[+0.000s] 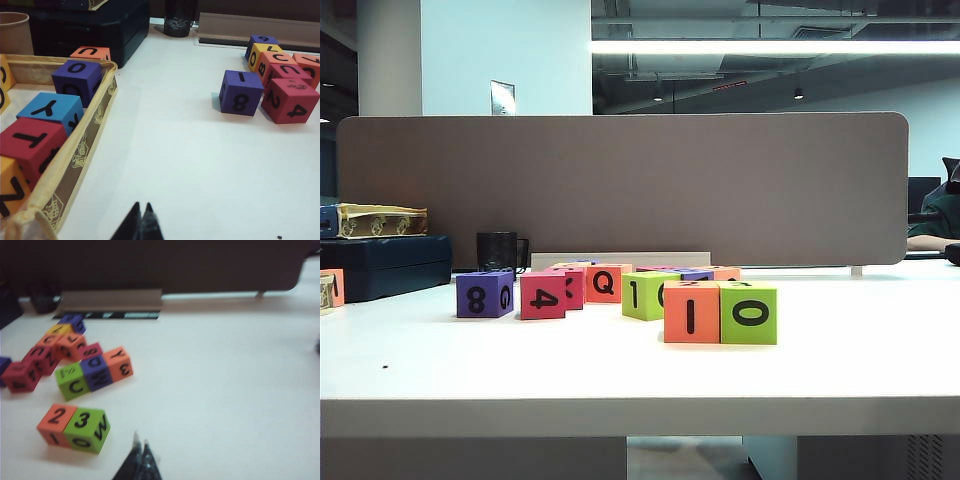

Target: Select the appropriate blocks from the scattered letter blocks on the table and arrange them in a row to spell out "23".

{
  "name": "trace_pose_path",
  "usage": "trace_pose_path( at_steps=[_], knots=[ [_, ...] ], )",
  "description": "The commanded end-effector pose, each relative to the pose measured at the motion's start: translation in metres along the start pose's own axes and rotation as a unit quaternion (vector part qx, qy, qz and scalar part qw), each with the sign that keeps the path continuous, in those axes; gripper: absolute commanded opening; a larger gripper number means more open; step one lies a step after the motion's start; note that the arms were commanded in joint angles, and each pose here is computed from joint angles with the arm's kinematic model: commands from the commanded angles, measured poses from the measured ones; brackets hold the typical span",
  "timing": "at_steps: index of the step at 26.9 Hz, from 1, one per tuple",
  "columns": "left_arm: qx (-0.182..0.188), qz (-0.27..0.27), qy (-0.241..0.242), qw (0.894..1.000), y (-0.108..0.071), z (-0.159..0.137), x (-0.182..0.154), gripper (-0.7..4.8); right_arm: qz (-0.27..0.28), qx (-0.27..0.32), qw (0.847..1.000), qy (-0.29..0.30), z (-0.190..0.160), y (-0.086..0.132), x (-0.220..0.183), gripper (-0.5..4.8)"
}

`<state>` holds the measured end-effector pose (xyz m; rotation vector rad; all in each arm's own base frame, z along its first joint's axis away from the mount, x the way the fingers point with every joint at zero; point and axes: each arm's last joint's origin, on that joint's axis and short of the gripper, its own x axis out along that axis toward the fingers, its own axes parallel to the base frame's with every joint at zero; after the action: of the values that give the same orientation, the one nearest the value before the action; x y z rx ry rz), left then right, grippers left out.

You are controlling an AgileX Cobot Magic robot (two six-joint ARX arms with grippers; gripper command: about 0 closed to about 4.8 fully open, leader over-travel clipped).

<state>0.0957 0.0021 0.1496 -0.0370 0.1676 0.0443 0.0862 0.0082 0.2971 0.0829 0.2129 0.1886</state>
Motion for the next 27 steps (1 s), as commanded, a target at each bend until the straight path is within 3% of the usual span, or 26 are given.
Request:
trace_pose_path(
  at_steps=[1, 14, 27],
  knots=[
    [0.002, -0.003, 0.004, 1.0, 0.0, 0.0, 0.0, -0.06, -0.027, -0.001, 0.999, -0.024, -0.003, -0.003, -0.006, -0.01],
    [0.002, -0.003, 0.004, 1.0, 0.0, 0.0, 0.0, -0.06, -0.044, 0.014, 0.997, -0.058, -0.07, -0.014, 0.011, -0.01],
    [0.002, -0.003, 0.004, 1.0, 0.0, 0.0, 0.0, -0.06, -0.039, 0.0, 0.99, -0.138, -0.098, -0.018, 0.023, -0.01]
  ],
)
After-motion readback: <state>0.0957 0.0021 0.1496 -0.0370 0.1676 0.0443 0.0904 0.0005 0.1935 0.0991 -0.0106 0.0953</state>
